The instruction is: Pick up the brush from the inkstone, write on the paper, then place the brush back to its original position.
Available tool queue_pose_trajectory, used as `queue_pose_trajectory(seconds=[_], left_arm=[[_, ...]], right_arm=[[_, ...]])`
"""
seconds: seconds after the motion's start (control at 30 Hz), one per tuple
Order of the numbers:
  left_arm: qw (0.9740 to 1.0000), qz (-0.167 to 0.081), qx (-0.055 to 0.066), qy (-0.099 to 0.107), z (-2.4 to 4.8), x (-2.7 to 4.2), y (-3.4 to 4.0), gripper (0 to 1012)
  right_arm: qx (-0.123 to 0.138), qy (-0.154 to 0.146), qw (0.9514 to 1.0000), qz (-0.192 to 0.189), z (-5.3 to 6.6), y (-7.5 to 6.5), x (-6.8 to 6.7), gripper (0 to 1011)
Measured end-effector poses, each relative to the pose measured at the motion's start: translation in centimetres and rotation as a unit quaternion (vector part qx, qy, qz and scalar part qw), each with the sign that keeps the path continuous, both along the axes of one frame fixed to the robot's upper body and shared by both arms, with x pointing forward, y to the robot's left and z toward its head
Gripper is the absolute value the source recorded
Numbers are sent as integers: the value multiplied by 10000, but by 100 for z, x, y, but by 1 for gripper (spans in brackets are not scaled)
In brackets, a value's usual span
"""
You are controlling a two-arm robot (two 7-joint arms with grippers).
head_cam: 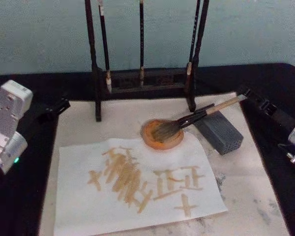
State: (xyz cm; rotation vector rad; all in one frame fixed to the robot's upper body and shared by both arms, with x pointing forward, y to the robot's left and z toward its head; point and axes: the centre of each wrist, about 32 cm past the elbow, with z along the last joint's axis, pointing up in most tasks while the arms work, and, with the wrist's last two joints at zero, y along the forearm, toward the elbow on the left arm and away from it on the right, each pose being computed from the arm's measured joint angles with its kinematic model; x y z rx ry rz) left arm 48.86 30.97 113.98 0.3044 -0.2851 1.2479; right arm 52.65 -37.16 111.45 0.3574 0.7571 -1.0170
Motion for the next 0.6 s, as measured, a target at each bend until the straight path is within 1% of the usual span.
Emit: queue_pose_trajectory(seconds=[0.07,0.23,0.27,0.33,0.4,0.43,0.47,0.53,0.57,0.6], left_arm=[[10000,0,0,0,0,0,0,1002],[10000,0,0,0,0,0,0,1000],[10000,0,0,1,0,0,0,1002],[10000,0,0,0,0,0,0,1000],[10000,0,0,0,0,0,0,1000],[10000,0,-1,0,0,0,0,1000],[10000,0,-1,0,0,0,0,1002],[10000,0,0,1,0,0,0,1002],[10000,0,0,1,0,0,0,1002],[10000,0,0,0,0,0,0,1002]], right_arm=[[-90,9,9999,-54,9,-17,-14,1008],[-285,4,9994,-177,31,-59,-55,1008],[-285,4,9994,-177,31,-59,-55,1008],[-400,-18,9990,-216,52,-72,-81,1008],[-551,-71,9981,-251,83,-76,-114,1008],[-678,-122,9972,-278,107,-75,-139,1008],[-678,-122,9972,-278,107,-75,-139,1008],[-885,-224,9953,-328,145,-70,-180,1008],[-1045,-321,9933,-361,178,-59,-209,1008],[-1045,-321,9933,-361,178,-59,-209,1008]])
